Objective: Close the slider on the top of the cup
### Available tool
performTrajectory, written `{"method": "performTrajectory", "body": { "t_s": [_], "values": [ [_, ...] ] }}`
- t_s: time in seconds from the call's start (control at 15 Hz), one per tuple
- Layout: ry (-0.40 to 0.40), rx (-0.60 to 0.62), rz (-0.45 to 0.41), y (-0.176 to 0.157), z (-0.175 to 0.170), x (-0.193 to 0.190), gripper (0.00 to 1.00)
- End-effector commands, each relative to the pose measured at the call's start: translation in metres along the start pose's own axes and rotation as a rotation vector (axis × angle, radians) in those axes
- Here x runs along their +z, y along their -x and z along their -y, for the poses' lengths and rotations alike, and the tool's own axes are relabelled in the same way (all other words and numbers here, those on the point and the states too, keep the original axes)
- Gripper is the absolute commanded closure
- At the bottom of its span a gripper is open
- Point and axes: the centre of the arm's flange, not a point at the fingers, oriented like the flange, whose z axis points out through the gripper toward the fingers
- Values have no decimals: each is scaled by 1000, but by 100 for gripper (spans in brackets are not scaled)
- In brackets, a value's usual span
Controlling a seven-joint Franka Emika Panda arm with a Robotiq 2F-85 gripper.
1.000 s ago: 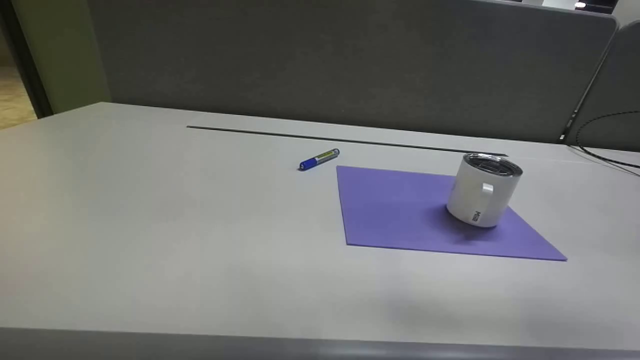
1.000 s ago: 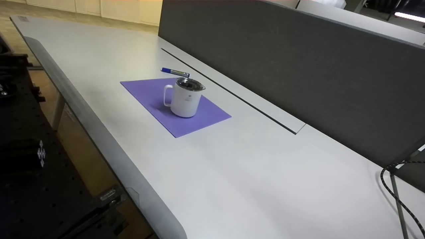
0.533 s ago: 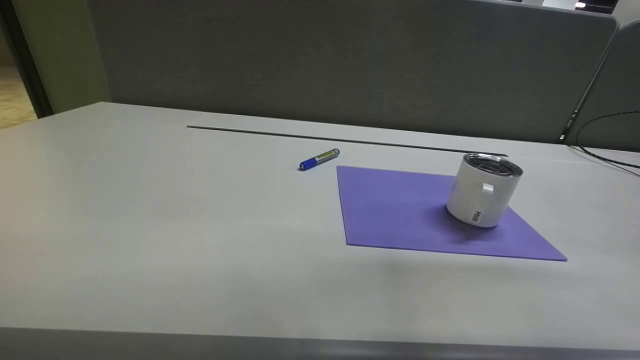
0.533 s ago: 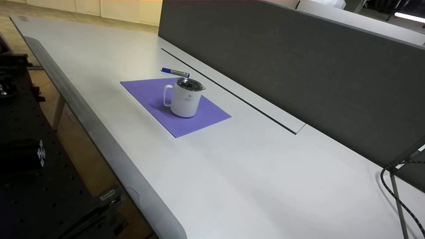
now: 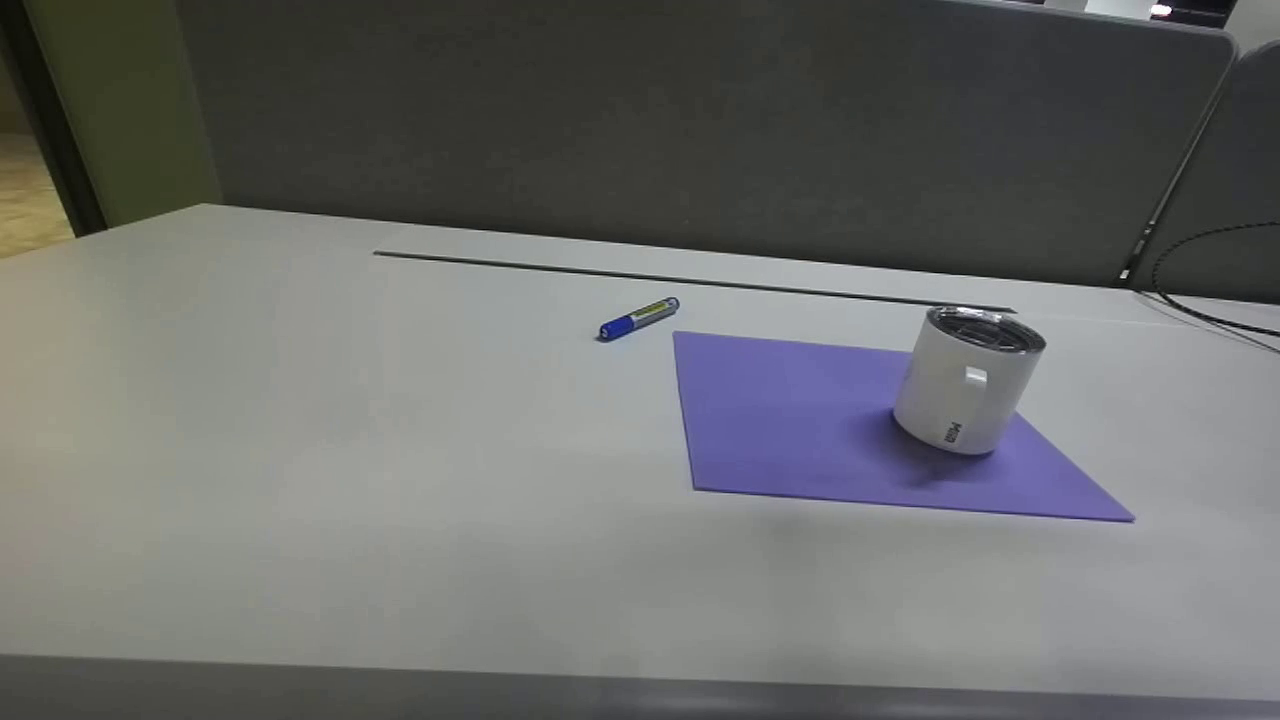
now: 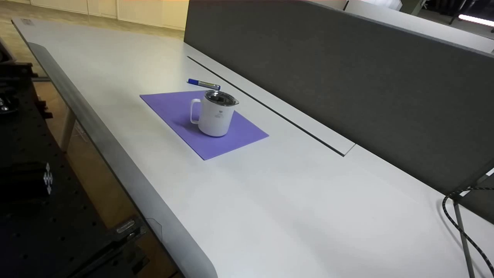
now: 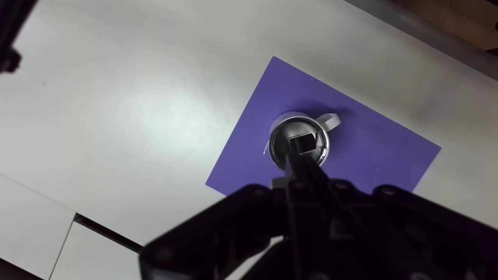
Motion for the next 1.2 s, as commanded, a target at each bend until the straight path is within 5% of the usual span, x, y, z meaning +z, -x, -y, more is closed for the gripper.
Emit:
{"method": "performTrajectory", "body": {
  "t_s": [0.0,0.27,0.73,1.13],
  "values": [
    [0,0,0,0,0,0,100],
    [24,-33,-122,-21,-6,33,100],
    [-45,-152,-80,-37,30,130,100],
    [-62,-158,-41,-37,34,149,100]
  ]
}}
